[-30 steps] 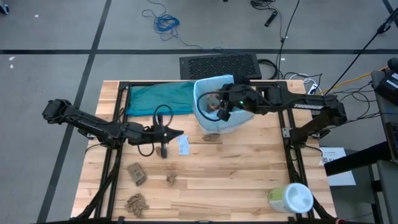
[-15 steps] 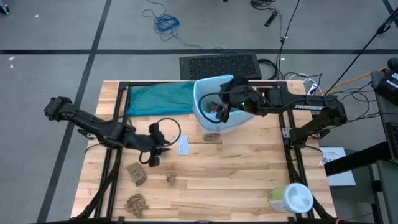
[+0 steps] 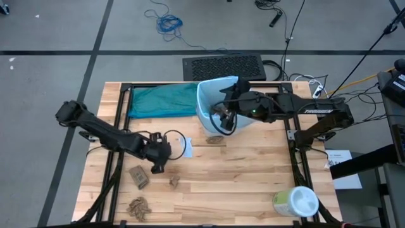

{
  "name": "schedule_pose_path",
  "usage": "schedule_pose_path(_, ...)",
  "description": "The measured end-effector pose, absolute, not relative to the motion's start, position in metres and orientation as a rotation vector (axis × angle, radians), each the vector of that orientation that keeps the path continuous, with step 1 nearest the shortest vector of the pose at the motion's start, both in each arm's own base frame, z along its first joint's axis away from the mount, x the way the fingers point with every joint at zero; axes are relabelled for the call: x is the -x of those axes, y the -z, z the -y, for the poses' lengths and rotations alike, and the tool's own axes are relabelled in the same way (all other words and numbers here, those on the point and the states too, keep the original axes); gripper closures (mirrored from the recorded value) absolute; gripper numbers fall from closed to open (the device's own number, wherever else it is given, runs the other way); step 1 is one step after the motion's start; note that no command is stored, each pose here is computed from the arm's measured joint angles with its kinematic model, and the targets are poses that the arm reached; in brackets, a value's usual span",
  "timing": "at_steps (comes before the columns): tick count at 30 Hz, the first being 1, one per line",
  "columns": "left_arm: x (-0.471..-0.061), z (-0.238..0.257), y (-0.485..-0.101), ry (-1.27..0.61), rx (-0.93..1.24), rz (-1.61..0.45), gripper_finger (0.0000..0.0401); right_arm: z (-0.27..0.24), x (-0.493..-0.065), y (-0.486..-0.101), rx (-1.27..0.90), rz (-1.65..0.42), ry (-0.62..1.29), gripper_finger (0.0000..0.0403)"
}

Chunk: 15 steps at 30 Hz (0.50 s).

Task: Place trash/remove bag and relplace
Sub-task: Put the brown napkin into the blue trash bin

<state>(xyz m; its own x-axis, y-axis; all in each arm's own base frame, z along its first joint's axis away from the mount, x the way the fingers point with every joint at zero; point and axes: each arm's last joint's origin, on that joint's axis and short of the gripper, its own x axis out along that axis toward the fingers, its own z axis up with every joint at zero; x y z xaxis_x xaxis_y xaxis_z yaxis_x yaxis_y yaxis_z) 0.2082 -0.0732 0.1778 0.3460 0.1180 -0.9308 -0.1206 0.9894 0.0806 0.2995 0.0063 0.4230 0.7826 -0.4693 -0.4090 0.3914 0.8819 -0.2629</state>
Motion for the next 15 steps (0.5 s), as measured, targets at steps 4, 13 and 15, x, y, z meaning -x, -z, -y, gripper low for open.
schedule_pose_path(4,-0.214,0.076,-0.158,-0.156,-0.017,-1.306,0.0257,-0.017,-0.296,-0.433,0.184,-0.459,0.429,0.0064)
schedule_pose_path(13,-0.227,0.077,-0.131,-0.227,-0.05,-1.398,0.0296,-0.033,-0.294,-0.438,0.22,-0.426,0.466,0.0064)
schedule_pose_path(15,-0.229,0.077,-0.139,-0.223,-0.087,-1.381,0.0331,-0.035,-0.293,-0.438,0.225,-0.425,0.474,0.0064)
